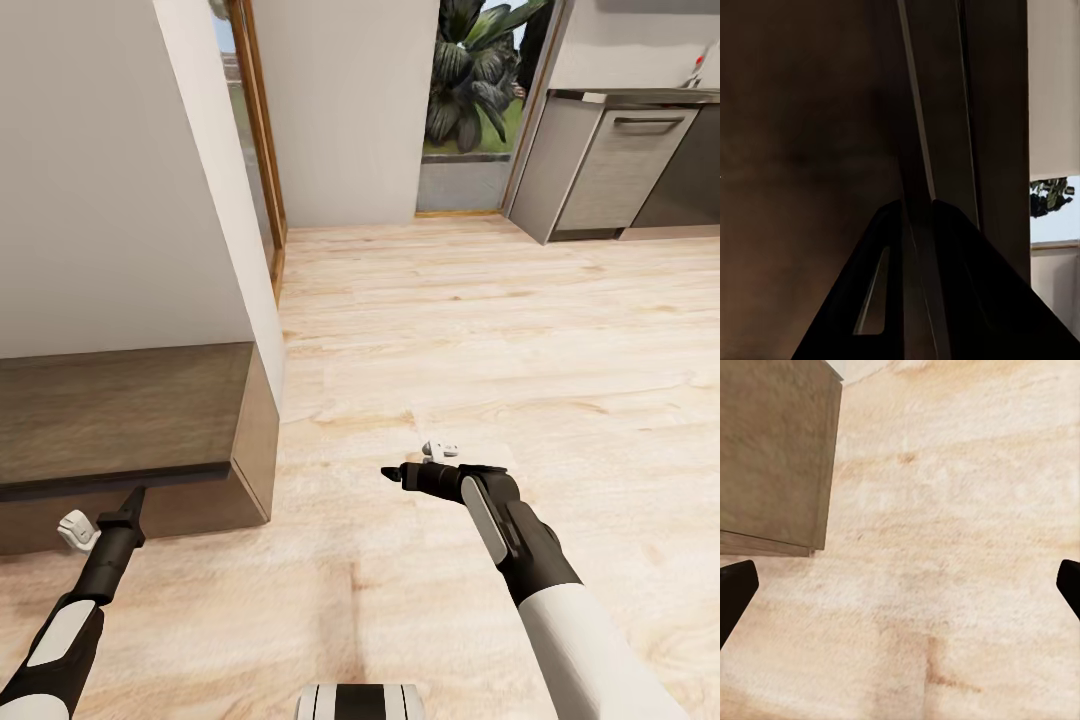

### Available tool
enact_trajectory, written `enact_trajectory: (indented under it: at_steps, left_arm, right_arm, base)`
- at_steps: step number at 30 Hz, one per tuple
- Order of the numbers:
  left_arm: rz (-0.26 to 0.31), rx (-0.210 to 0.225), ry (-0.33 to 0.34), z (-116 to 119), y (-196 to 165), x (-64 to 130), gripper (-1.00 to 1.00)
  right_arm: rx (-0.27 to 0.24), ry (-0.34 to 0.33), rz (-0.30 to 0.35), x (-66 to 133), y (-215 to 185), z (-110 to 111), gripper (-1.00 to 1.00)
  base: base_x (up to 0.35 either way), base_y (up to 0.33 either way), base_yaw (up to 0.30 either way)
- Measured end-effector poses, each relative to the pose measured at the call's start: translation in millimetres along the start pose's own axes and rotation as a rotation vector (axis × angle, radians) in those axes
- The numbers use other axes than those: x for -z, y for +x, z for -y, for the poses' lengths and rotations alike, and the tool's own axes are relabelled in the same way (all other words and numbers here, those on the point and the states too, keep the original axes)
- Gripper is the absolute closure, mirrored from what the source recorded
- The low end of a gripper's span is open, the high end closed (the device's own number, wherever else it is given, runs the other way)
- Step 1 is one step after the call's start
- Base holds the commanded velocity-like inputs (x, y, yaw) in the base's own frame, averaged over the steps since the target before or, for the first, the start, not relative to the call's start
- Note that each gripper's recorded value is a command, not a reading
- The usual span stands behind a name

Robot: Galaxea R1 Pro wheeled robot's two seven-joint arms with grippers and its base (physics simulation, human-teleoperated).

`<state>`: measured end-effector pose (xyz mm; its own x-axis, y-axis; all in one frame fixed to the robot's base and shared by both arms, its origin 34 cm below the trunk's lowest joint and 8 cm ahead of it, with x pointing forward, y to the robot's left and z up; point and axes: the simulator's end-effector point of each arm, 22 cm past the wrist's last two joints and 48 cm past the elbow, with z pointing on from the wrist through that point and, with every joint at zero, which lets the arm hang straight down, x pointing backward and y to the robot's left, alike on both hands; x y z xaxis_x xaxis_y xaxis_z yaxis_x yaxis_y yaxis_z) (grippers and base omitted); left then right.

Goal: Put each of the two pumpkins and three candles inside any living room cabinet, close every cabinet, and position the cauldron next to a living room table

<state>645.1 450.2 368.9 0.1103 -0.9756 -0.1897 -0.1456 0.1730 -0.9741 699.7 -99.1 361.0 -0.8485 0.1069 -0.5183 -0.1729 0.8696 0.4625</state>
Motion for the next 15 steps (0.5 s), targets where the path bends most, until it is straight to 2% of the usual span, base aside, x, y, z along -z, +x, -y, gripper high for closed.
enact_trajectory:
  at_steps: [8, 15]
  left_arm:
    - [-0.006, -0.003, 0.0, 0.3, 1.6, -0.5, 1.0]
    - [-0.006, 0.001, 0.001, 0.4, 1.8, -0.3, 1.0]
  right_arm:
    - [0.0, 0.0, 0.0, 0.0, 0.0, 0.1, -1.0]
    - [0.0, 0.0, 0.001, 0.1, -0.2, -0.1, -1.0]
  base:
    - [-0.107, 0.0, 0.0]
    - [-0.014, 0.0, 0.0]
